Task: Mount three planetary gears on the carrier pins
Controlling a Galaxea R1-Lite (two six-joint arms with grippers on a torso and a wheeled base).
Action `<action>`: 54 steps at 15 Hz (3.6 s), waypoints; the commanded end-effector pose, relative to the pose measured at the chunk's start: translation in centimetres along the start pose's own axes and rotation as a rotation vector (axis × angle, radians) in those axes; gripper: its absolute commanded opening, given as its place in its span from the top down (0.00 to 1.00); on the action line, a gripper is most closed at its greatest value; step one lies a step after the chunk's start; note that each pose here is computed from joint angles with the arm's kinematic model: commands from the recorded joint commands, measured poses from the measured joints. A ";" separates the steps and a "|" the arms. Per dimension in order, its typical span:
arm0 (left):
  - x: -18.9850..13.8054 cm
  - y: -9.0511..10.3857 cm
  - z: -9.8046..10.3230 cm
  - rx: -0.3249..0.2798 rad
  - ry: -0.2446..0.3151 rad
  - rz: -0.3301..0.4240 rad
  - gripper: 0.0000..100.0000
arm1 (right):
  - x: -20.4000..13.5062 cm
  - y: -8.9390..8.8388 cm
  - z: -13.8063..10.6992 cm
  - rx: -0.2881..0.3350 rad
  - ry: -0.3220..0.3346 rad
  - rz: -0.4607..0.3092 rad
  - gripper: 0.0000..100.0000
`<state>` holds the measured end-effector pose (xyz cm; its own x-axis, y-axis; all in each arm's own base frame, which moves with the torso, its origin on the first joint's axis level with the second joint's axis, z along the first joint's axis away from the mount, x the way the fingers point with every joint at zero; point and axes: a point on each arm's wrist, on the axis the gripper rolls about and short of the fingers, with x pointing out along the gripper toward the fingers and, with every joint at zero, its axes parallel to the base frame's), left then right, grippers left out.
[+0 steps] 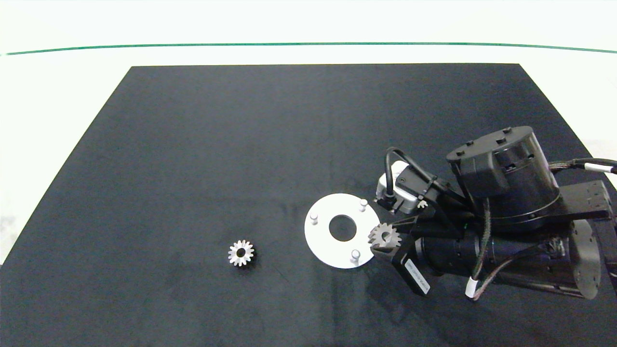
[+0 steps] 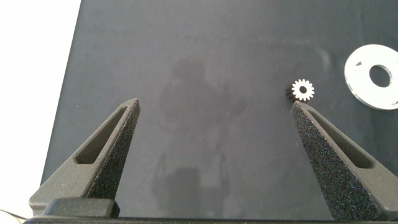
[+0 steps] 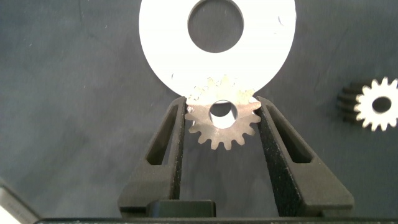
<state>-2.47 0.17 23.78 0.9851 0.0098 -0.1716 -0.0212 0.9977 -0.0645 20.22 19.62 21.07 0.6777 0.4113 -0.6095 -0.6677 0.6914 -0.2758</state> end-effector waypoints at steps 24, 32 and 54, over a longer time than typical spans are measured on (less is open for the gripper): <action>-0.1 0.0 0.4 -0.023 -0.013 -0.001 0.00 | 2.9 2.6 0.6 -0.071 0.063 0.022 0.96; -0.3 0.0 0.7 -0.036 -0.023 -0.010 0.00 | 3.3 2.7 0.9 -0.070 0.057 0.022 0.96; -0.6 0.0 1.2 -0.050 -0.042 -0.024 0.00 | 3.1 2.5 0.8 -0.062 0.051 0.014 0.00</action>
<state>-2.87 0.24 25.10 0.9922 -0.0111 -0.1240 -0.0035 0.9931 -0.1171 21.04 23.45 18.66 0.6445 0.3858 -0.6601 -0.7017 0.6414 -0.3102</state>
